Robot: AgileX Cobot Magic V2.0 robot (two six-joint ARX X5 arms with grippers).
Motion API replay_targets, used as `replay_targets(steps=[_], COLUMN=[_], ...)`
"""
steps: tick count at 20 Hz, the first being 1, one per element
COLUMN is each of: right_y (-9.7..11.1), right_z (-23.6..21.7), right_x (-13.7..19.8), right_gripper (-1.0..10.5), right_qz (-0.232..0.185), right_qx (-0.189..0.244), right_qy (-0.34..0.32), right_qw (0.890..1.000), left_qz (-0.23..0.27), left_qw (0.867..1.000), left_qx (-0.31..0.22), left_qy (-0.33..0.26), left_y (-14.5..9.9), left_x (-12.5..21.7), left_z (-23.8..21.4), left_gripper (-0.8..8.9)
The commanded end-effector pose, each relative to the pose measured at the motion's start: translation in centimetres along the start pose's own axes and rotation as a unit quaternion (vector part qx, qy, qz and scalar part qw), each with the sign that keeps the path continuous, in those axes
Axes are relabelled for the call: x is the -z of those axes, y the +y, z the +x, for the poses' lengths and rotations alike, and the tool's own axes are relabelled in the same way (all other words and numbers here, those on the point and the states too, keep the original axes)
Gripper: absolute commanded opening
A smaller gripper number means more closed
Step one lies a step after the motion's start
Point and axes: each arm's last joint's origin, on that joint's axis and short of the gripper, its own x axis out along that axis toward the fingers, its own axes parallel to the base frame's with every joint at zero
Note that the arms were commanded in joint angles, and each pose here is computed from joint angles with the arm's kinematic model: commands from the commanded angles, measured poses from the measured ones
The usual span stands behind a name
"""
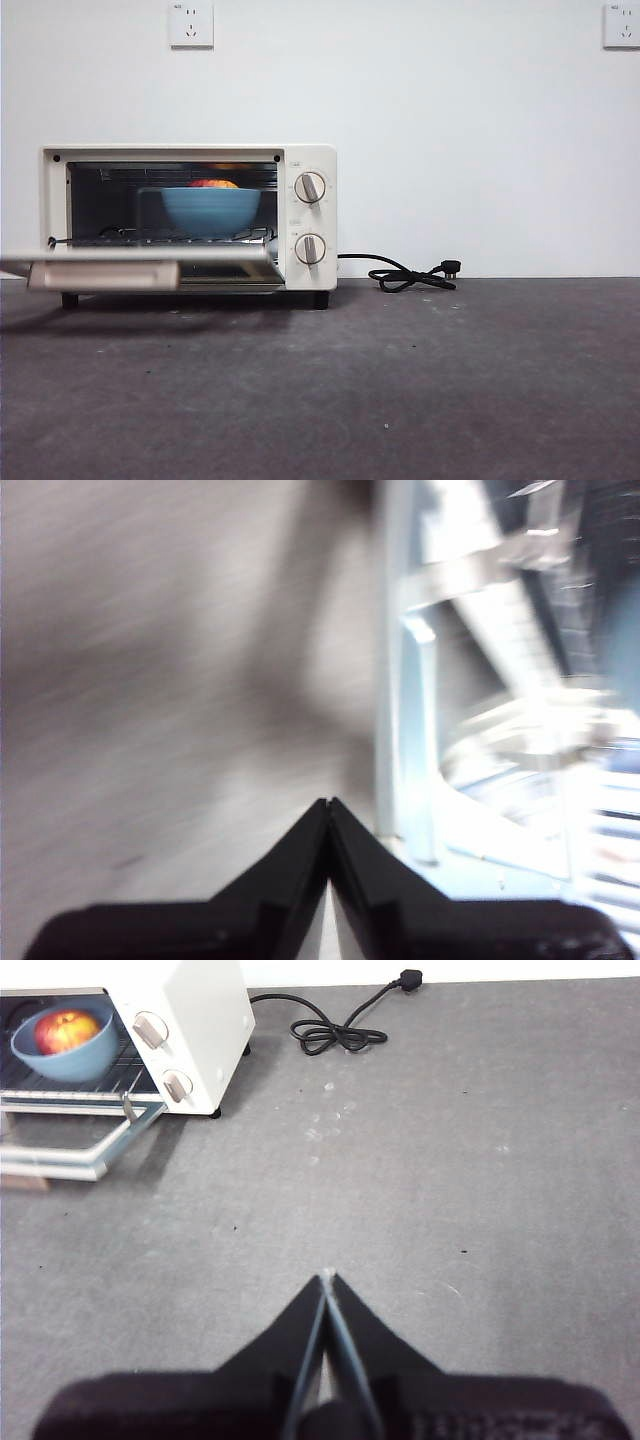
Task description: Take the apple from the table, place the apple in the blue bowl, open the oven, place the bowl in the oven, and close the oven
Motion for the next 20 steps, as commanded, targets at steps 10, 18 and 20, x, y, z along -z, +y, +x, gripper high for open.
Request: replay_targets(steps=[10,18,20], right_y=[0.0,-0.1,-0.1], right_z=[0.1,0.1,0.1], right_x=[0.1,0.0,0.0], right_gripper=[-0.1,-0.1,-0.1], right_qz=[0.003,0.002,0.002], right_qx=[0.010,0.024,0.033], right_qy=[-0.002,-0.009,-0.015], right_qw=[1.000,1.000,0.999], left_qz=[-0.018,0.037,0.051], left_qw=[0.990,0.981,0.979], left_qx=[0.130,0.174,0.184], left_qy=[-0.043,-0.073,-0.070], left_y=[-2.9,-7.6,-9.0], left_x=[-2.4,-5.2,-5.8], left_z=[0.4,0.2,0.2], left_gripper=[-0.08,-0.08,-0.08])
